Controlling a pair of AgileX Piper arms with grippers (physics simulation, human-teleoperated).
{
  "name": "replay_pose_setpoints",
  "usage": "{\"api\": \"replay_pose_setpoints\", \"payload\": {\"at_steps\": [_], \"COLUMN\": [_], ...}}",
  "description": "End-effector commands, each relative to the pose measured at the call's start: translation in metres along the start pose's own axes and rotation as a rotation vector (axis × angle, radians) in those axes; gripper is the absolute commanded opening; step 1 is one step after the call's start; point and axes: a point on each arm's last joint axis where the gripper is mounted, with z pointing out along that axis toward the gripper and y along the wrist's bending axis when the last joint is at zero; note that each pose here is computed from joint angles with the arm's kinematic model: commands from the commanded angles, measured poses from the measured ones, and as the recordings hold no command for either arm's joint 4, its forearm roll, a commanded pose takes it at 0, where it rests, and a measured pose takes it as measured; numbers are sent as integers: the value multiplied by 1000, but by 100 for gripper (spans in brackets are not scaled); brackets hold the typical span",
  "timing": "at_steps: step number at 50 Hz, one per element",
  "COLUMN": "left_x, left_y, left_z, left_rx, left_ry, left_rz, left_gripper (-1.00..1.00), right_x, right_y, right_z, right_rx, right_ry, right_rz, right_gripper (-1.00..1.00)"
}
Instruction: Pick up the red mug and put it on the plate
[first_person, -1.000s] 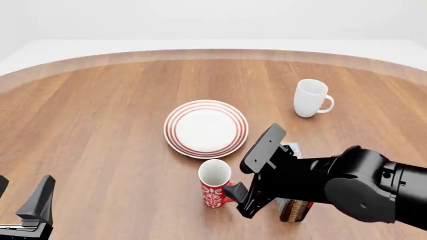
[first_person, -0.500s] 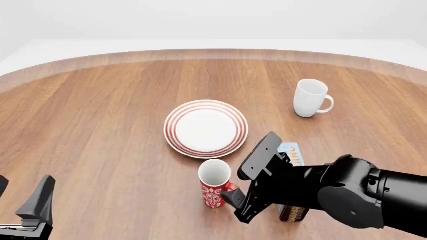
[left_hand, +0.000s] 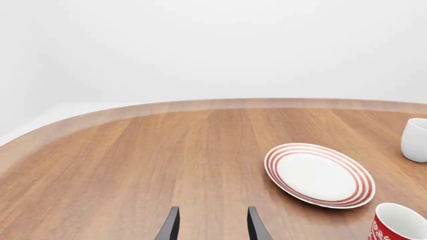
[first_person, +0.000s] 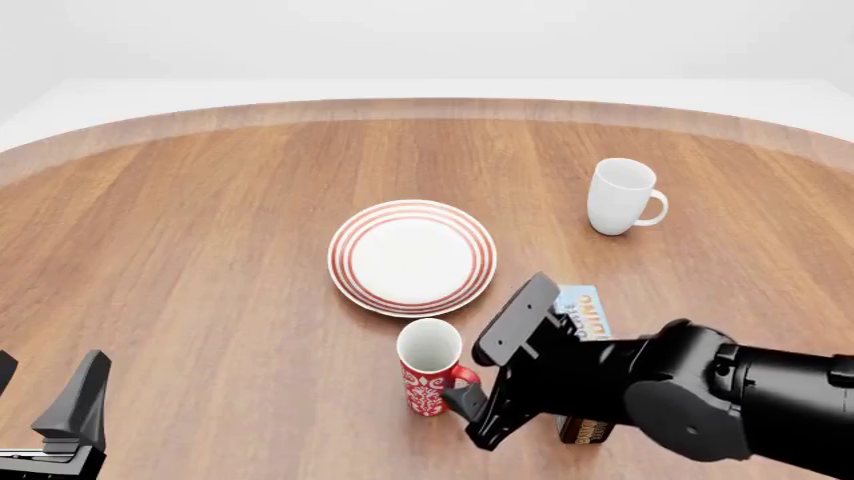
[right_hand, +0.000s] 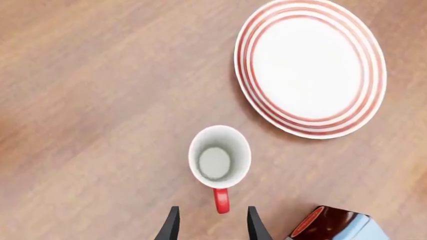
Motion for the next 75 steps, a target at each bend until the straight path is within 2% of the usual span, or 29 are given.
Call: {"api": "replay_pose_setpoints", "payload": {"at_steps": [1,28,54,75], "left_x": [0,0,0,0], "left_y": [0,0,0,0], "left_z": [0,0,0,0], "left_rx": [0,0,0,0], "left_ry": [0,0,0,0], "left_rz": [0,0,0,0], "left_gripper": [100,100,100,100], "right_x": [6,10,24,24], "right_y": [0,-4,-3,-2], "right_z": [8,19,38,42], "right_rx": [1,11,9,6], "right_ry": [9,17,51,54], "right_rz": [15,29,31,24], "right_gripper": [100,100,100,100]}}
